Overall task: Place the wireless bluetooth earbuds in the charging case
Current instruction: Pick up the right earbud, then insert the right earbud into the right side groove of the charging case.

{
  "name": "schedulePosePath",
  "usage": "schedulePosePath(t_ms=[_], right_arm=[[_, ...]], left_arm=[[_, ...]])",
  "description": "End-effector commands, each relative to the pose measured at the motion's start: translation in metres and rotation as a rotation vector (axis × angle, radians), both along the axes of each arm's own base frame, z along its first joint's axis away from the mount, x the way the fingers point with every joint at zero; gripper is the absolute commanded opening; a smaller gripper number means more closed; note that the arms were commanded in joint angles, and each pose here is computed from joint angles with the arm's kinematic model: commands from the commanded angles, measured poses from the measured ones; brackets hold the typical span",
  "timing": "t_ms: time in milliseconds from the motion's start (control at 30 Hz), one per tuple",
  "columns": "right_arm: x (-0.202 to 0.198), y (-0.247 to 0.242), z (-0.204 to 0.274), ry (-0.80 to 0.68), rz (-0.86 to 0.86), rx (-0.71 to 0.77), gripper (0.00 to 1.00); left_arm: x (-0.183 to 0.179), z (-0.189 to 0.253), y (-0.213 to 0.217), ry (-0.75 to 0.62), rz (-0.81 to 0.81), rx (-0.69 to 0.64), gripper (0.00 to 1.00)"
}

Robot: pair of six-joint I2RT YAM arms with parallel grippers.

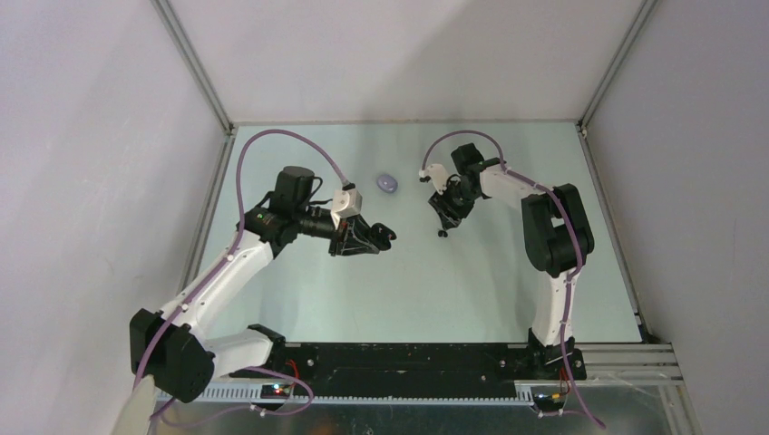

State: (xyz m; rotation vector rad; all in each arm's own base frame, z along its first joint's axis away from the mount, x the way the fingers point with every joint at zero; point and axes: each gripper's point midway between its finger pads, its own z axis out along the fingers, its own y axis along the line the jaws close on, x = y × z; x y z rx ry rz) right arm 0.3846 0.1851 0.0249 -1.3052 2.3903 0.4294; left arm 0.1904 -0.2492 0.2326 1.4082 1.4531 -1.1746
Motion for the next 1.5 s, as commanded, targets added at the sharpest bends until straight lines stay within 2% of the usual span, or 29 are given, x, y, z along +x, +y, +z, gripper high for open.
schedulePosePath(t_ms=[0, 533, 667, 833, 967, 1033, 1233, 1467], right_arm=[[0.0, 0.015, 0.017, -0.017, 0.048, 0.061, 0.53], [-0.035, 0.021, 0.0, 0.128, 0.158, 0.062, 0.51], [-0.04, 0.025, 0.003, 0.149, 0.175, 0.084, 0.43], [-0.043, 0.027, 0.007, 0.153, 0.19, 0.104, 0.21], [-0.044, 0.028, 0.012, 0.144, 0.2, 0.115, 0.08], [-0.043, 0.028, 0.015, 0.137, 0.2, 0.118, 0.04], [-0.041, 0.025, 0.053, 0.085, 0.177, 0.185, 0.0], [-0.044, 0.018, 0.157, -0.099, 0.117, 0.373, 0.0]], left_arm=[[-0.004, 0.01, -0.002, -0.028, -0.022, -0.032, 0.02], [-0.004, 0.007, -0.002, -0.029, -0.024, -0.028, 0.02], [-0.005, 0.007, -0.002, -0.029, -0.024, -0.028, 0.02], [-0.005, 0.007, -0.002, -0.031, -0.025, -0.027, 0.02], [-0.005, 0.006, -0.002, -0.028, -0.025, -0.026, 0.02], [-0.005, 0.006, -0.002, -0.027, -0.025, -0.026, 0.02], [-0.006, 0.003, -0.003, -0.018, -0.028, -0.027, 0.02], [-0.004, 0.008, -0.01, 0.018, -0.016, -0.074, 0.01]])
